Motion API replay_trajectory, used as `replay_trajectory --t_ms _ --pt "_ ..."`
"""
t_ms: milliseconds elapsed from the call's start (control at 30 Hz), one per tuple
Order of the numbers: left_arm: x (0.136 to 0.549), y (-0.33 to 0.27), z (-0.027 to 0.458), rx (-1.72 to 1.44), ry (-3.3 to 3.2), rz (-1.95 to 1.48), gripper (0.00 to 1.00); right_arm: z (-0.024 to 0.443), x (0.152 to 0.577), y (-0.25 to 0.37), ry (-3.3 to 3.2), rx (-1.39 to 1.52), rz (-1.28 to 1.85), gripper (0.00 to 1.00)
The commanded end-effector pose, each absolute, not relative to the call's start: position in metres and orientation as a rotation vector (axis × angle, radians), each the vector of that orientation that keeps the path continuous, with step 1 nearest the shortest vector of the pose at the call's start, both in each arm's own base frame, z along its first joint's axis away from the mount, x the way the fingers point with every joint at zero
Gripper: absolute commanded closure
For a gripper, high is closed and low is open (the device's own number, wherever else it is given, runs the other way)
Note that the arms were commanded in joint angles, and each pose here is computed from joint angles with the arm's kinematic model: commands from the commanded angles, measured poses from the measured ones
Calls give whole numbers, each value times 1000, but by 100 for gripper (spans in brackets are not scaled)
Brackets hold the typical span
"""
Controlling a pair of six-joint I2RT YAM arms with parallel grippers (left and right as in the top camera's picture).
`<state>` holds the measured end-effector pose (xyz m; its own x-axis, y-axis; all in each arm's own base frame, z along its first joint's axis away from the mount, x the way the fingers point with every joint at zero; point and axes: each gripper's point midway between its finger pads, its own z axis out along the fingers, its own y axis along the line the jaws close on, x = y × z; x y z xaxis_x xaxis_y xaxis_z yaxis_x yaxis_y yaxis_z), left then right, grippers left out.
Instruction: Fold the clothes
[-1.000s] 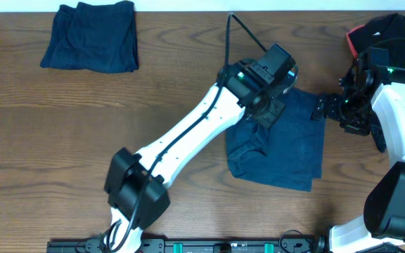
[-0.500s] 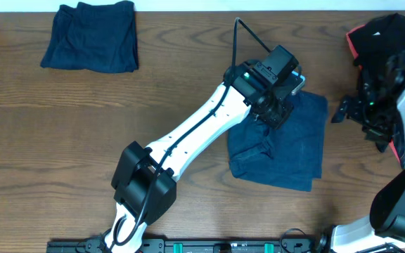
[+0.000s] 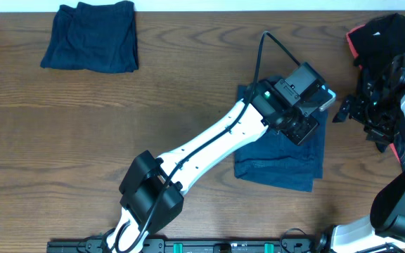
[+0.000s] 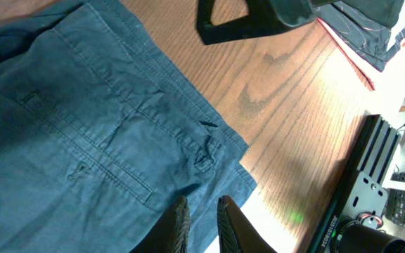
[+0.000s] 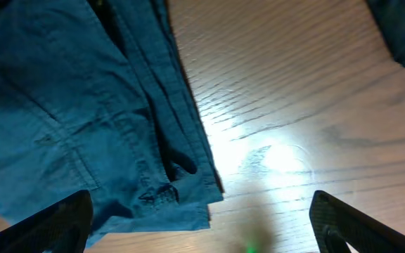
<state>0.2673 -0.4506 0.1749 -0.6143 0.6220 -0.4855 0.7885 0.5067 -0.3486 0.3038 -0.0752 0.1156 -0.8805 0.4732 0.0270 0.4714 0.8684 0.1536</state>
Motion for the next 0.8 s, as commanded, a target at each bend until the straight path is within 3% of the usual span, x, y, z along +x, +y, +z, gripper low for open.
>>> replay_trajectory --t_ms 0,233,267,333,367,533,667,733,767 --pt "273 -448 179 1161 2464 -801 78 122 312 -64 3005 694 368 3" --pt "319 -370 207 939 2564 -660 75 127 318 -46 2982 632 510 3" --pt "327 -352 211 888 2591 -643 71 127 319 -44 2983 620 509 3" --pt "339 -319 214 799 2647 -612 50 126 322 -40 2984 595 508 4" --pt "344 -303 212 753 2685 -593 45 125 323 -38 2982 583 507 6" --pt "357 -240 190 557 2863 -543 44 111 331 -27 2967 553 494 29" --pt "350 -232 169 518 2929 -609 44 92 336 -22 2957 599 498 36" --pt "345 -236 159 526 2945 -643 55 81 338 -21 2955 603 500 51" --pt "343 -238 152 536 2952 -641 62 76 340 -20 2951 610 500 67"
